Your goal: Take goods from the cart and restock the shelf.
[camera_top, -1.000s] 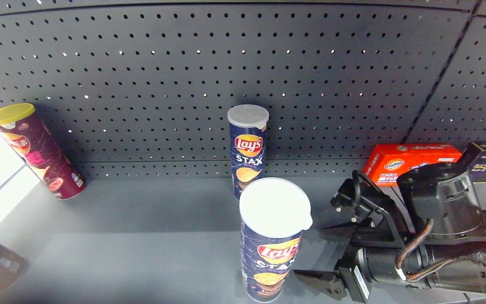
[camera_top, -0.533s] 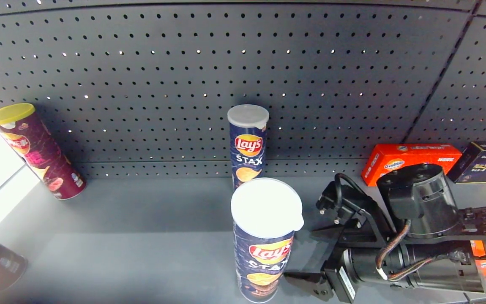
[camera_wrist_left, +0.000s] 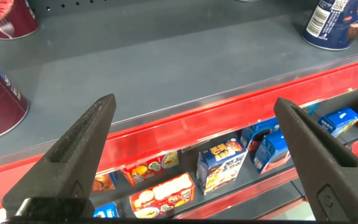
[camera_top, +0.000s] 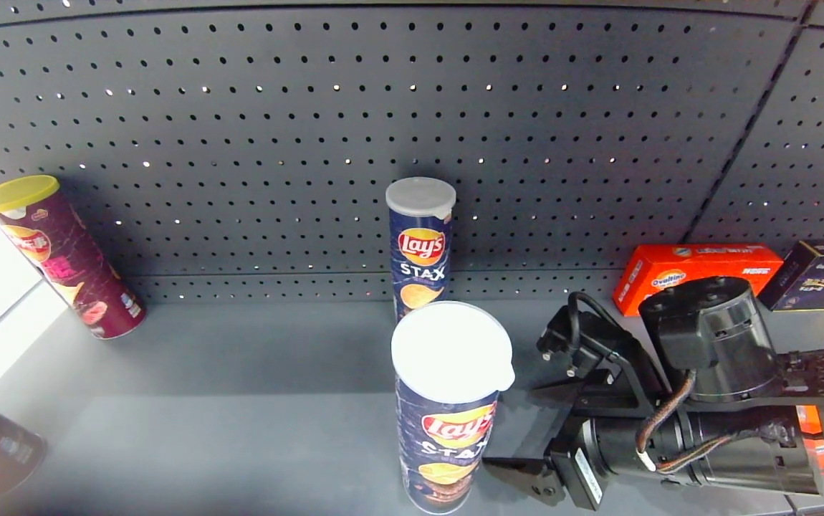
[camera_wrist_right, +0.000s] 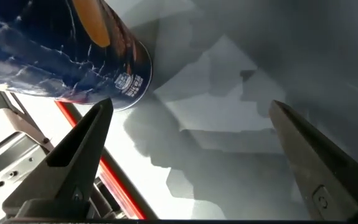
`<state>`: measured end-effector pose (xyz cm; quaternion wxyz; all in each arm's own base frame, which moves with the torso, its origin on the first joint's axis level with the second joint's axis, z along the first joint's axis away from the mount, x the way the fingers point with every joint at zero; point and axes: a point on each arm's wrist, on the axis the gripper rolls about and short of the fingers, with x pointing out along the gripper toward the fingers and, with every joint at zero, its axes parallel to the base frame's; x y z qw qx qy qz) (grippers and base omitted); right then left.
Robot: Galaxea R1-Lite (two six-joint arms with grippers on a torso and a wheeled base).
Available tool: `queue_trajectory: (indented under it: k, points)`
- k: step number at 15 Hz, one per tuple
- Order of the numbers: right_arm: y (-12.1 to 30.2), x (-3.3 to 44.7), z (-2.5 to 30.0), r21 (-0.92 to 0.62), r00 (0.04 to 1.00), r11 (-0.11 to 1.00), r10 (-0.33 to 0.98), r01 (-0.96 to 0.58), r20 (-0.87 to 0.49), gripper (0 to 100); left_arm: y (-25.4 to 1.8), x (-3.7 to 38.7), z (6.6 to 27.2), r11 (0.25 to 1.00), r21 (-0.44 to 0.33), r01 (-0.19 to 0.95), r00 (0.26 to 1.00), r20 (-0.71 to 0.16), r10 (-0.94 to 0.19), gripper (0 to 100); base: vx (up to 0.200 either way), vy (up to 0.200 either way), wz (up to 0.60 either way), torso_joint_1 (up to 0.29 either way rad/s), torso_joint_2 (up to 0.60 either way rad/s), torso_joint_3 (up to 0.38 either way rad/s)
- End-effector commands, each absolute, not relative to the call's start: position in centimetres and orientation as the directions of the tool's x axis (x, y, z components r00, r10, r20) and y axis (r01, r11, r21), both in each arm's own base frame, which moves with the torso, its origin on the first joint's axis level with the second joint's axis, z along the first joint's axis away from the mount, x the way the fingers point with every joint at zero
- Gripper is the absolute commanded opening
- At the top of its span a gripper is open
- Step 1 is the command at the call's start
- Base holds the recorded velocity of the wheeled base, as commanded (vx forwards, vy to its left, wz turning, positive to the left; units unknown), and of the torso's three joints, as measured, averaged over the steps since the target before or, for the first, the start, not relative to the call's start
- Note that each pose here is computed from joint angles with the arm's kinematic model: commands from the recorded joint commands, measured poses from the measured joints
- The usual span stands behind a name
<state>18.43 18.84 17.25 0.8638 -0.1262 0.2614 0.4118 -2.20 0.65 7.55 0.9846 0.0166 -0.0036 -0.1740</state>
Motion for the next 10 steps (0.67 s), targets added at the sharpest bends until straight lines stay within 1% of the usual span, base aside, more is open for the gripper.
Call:
queue_trajectory:
  k: [1, 10]
  points:
    - [19.0, 18.5, 17.3, -0.004, 0.524, 0.627, 0.648, -0.779, -0.552, 100, 0.6, -2.2, 7.5, 0.939, 0.034, 0.342, 0.939, 0.0, -0.343, 100, 0.0, 0.0, 0.0, 0.0, 0.0, 0.0]
    - [20.4, 18.8, 16.7, -0.004, 0.502, 0.605, 0.657, -0.796, -0.563, 100, 0.6, -2.2, 7.5, 0.939, 0.032, 0.342, 0.939, 0.0, -0.343, 100, 0.0, 0.0, 0.0, 0.0, 0.0, 0.0]
